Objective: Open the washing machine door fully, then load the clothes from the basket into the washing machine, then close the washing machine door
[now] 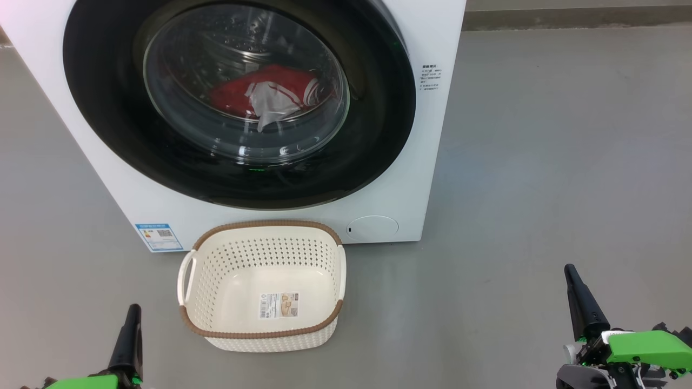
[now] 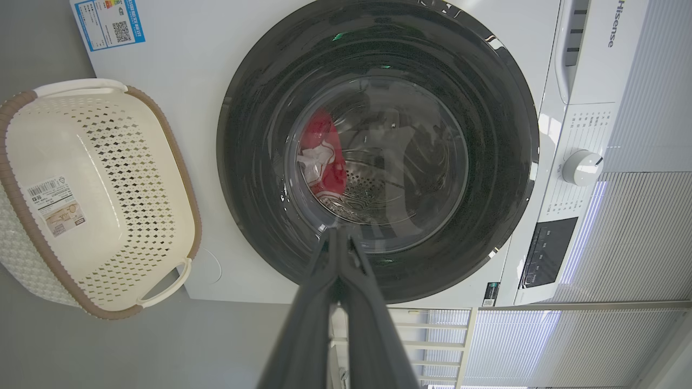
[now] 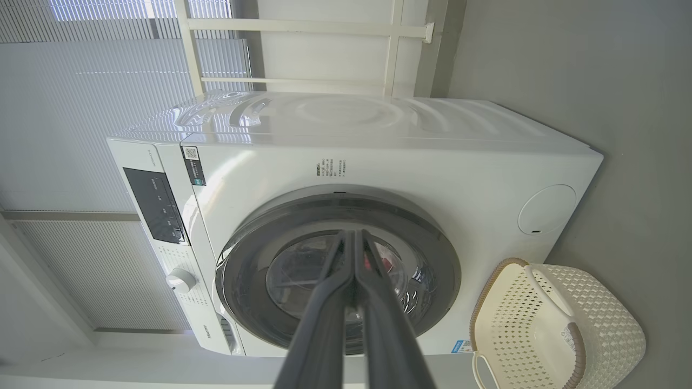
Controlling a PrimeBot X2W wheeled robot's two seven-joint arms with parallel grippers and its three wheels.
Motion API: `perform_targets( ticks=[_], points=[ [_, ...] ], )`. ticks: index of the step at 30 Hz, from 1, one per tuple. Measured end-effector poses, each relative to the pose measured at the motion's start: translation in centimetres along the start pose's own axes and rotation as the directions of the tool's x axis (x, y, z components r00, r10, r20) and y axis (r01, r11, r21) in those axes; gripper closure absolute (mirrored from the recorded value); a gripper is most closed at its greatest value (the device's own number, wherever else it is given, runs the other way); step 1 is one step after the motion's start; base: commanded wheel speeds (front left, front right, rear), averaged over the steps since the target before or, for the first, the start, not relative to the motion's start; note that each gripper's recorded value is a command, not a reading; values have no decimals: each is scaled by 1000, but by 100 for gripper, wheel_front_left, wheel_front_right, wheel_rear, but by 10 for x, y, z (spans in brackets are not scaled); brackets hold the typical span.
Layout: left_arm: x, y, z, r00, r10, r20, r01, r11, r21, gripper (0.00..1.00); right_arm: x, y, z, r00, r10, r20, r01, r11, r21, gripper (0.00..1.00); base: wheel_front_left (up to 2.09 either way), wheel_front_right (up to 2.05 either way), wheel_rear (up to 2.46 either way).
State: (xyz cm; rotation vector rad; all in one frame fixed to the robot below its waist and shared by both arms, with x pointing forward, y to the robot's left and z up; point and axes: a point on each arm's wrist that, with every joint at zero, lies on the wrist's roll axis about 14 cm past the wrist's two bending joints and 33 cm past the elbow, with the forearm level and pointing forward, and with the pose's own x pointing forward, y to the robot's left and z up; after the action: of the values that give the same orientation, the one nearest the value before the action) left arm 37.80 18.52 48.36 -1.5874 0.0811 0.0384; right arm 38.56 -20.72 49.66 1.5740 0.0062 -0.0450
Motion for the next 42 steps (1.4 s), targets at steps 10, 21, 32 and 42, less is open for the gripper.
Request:
perform_targets(
  ticks=[10,21,32,42],
  points=[
    [0,0,0,1000,0,1,0,1000,-1,100,0,0,0,1000,0,2,0,1000,1,100,0,0,0],
    [0,0,1,1000,0,2,0,1000,-1,100,0,0,0,1000,0,3,0,1000,3,100,0,0,0],
    [0,0,1,1000,0,4,0,1000,-2,100,0,0,1,1000,0,4,0,1000,3,100,0,0,0],
    [0,0,2,1000,0,5,0,1000,-1,100,0,0,1,1000,0,5,0,1000,3,100,0,0,0]
  ],
)
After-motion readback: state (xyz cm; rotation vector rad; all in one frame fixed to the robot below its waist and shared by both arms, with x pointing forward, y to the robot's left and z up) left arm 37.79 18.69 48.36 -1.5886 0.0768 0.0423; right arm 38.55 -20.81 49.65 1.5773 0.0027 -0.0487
